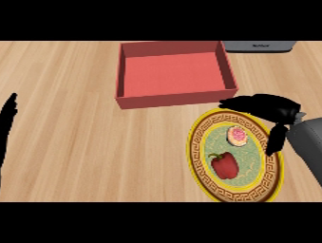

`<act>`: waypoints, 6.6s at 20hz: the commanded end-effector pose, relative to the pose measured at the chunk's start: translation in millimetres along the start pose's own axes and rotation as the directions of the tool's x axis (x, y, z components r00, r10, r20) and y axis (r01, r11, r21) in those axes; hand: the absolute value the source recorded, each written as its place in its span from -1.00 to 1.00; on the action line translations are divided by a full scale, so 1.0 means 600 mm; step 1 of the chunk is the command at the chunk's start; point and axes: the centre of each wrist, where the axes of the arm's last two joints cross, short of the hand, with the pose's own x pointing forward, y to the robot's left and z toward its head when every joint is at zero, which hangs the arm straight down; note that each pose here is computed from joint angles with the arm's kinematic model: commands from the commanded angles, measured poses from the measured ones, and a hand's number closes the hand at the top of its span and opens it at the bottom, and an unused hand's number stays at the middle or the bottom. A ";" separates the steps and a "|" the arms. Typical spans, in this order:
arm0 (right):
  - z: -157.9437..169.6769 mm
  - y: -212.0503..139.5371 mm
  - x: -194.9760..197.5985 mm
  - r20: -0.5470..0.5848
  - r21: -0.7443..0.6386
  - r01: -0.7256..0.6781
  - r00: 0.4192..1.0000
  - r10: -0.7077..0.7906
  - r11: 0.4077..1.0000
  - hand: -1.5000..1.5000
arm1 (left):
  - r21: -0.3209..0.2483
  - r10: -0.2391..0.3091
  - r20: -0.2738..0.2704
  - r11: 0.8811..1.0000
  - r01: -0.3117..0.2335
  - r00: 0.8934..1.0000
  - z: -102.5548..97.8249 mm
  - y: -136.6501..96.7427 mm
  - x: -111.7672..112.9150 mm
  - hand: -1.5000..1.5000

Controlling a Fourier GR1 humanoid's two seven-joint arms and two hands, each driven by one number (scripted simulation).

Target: Pick the cupcake from the plate and place it in the cardboard box

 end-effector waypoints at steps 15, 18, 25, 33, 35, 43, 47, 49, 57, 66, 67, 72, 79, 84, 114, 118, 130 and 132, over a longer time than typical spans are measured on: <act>-0.006 0.039 0.067 0.033 0.082 -0.047 0.998 0.045 0.995 -1.00 | 0.001 0.025 -0.009 1.000 -0.025 1.000 -0.002 -0.015 -0.038 0.00; -0.032 0.042 0.079 -0.025 0.100 -0.040 0.999 0.043 0.994 -1.00 | -0.008 -0.014 -0.013 1.000 0.014 1.000 0.017 -0.022 0.023 0.00; -0.077 0.081 0.078 -0.039 0.009 -0.072 0.997 0.073 0.997 1.00 | -0.004 0.001 0.005 1.000 -0.001 1.000 -0.021 -0.018 -0.014 0.00; -0.074 0.057 0.078 -0.027 -0.199 -0.185 0.983 0.183 0.962 1.00 | -0.005 -0.007 0.003 1.000 0.007 1.000 -0.017 0.001 0.003 0.00; -0.047 0.060 0.045 -0.047 -0.270 -0.208 0.978 0.203 0.940 1.00 | -0.009 0.019 0.003 1.000 -0.019 1.000 0.009 -0.009 0.002 0.00; -0.002 0.096 0.009 -0.696 -0.563 -0.127 0.605 -0.386 0.816 1.00 | 0.058 0.004 -0.074 0.998 0.000 0.997 0.017 0.015 -0.037 0.00; -0.011 0.072 0.075 -0.745 -0.628 -0.275 0.483 -0.460 0.728 1.00 | 0.059 -0.022 -0.076 0.998 0.027 0.997 0.024 0.027 -0.042 0.00; -0.018 0.040 0.131 -0.721 -0.679 -0.366 0.496 -0.484 0.636 1.00 | 0.045 -0.010 -0.057 0.999 0.012 0.998 0.015 0.021 -0.027 0.00; -0.021 -0.038 0.341 -0.694 -0.717 -0.501 0.583 -0.424 0.485 1.00 | 0.001 0.001 -0.009 1.000 -0.001 1.000 0.019 -0.033 -0.003 0.00; -0.074 -0.160 0.381 -0.524 -0.845 -0.337 0.679 -0.514 0.416 1.00 | 0.006 -0.017 0.013 1.000 0.017 1.000 -0.001 -0.023 -0.003 0.00; -0.091 -0.179 0.362 -0.495 -0.865 -0.328 0.686 -0.533 0.381 1.00 | -0.018 0.025 0.010 1.000 -0.025 1.000 0.005 -0.034 0.019 0.00; -0.124 -0.230 0.325 -0.421 -0.906 -0.278 0.675 -0.606 0.320 1.00 | -0.004 -0.008 0.009 1.000 0.008 1.000 -0.008 -0.019 0.011 0.00; -0.196 -0.263 0.276 -0.390 -0.917 -0.203 0.635 -0.667 0.343 1.00 | -0.024 0.000 0.027 1.000 0.001 1.000 -0.016 -0.014 0.018 0.00; -0.196 -0.280 0.213 -0.401 -0.914 -0.219 0.616 -0.677 0.342 1.00 | -0.028 -0.005 0.065 1.000 0.007 0.998 -0.034 -0.012 0.057 0.00; -0.190 -0.221 0.118 0.030 -0.979 -0.135 0.654 -0.756 -0.156 -1.00 | -0.020 0.001 0.038 1.000 -0.001 0.999 0.004 -0.026 0.007 0.00; -0.167 -0.240 0.114 0.125 -0.969 -0.079 0.661 -0.740 -0.234 -1.00 | -0.005 -0.014 0.026 1.000 0.014 1.000 -0.003 -0.025 0.016 0.00; -0.044 -0.128 0.071 0.048 -0.976 -0.135 0.638 -0.769 -0.173 -1.00 | 0.027 -0.001 -0.048 1.000 0.002 0.999 0.024 0.018 -0.047 0.00; -0.026 -0.099 0.090 0.063 -0.978 -0.116 0.624 -0.779 -0.172 -1.00 | 0.026 0.005 -0.039 1.000 -0.004 0.999 0.027 0.016 -0.037 0.00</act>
